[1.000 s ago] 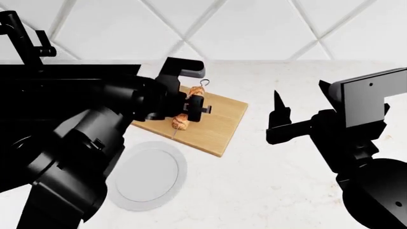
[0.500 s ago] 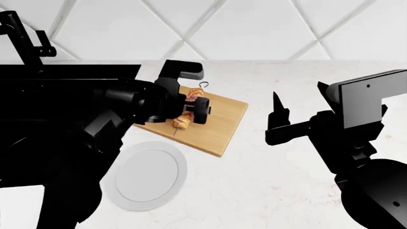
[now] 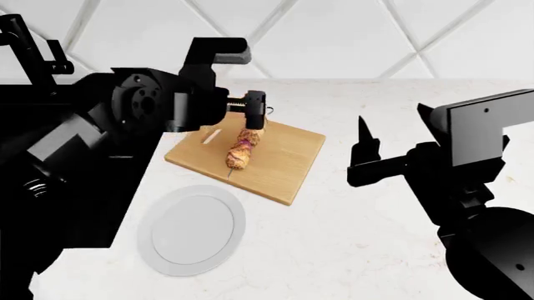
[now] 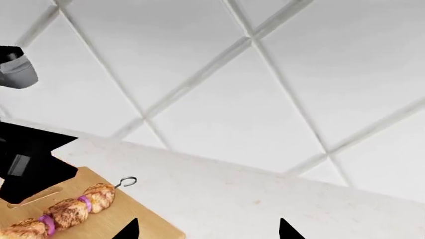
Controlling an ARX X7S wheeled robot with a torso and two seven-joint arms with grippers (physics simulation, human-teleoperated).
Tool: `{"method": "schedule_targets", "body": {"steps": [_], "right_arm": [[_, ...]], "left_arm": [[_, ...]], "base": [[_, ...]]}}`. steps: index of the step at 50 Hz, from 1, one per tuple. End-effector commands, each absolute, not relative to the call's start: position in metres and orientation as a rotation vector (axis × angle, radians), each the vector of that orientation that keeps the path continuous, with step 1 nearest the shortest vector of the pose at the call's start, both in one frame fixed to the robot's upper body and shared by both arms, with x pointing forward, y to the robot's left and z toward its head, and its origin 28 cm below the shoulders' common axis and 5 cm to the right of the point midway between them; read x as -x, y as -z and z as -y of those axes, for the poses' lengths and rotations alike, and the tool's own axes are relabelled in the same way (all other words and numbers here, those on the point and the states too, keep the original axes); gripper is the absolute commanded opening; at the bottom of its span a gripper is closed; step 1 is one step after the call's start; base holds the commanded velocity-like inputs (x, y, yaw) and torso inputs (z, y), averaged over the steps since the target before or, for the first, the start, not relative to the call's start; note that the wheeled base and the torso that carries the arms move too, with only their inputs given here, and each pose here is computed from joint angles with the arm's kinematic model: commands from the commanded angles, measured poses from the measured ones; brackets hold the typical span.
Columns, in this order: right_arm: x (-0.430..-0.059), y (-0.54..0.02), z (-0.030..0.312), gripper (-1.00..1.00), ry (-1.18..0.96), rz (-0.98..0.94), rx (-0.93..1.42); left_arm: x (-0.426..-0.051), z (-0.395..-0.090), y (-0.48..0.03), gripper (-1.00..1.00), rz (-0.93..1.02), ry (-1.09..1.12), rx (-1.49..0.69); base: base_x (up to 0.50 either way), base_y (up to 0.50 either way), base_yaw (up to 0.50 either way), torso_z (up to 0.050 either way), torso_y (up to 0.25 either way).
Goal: Pick the skewer from the plate and place it on the cutting board. Then pick the condiment bottle from the cabinet and place it next to the cutting board.
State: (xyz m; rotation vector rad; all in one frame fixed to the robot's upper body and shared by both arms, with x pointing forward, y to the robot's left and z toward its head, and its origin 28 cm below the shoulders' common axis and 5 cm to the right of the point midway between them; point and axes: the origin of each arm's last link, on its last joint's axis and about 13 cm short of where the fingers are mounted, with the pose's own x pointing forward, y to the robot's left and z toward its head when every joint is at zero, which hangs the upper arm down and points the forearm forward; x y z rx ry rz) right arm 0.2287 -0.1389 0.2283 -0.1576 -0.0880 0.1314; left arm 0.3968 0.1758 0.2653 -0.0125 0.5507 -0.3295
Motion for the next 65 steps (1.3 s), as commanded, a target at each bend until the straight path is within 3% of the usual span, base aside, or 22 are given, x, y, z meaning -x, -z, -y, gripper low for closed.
{"method": "schedule_targets", "body": {"steps": [1,13,22,31,52,65], "right_arm": [[-0.229,-0.228,0.137,1.0,-0.117,0.119,0.134],[-0.224,-0.227,0.124,1.0,-0.141,0.233,0.111],[-0.222,-0.215,0.116,1.0,-0.106,0.288,0.113],[-0.218,-0.215,0.112,1.0,-0.051,0.286,0.093],[-0.216,-0.218,0.111,1.0,-0.062,0.331,0.097],[-0.215,-0.185,0.11,1.0,-0.058,0.417,0.096]], "left_arm": [[-0.353,-0.189,-0.3,1.0,-0.39,0.322,0.036],[-0.297,-0.206,-0.294,1.0,-0.088,0.215,-0.113],[-0.268,-0.216,-0.275,1.0,0.012,0.168,-0.137],[-0.244,-0.222,-0.27,1.0,0.053,0.154,-0.09],[-0.231,-0.215,-0.265,1.0,0.188,0.106,-0.06],[-0.221,-0.219,-0.227,1.0,0.24,0.044,-0.046]], "base": [[0.0,0.0,0.0,0.0,0.0],[0.0,0.0,0.0,0.0,0.0],[-0.01,0.0,0.0,0.0,0.0],[-0.49,0.0,0.0,0.0,0.0],[-0.5,0.0,0.0,0.0,0.0],[0.0,0.01,0.0,0.0,0.0]]}}
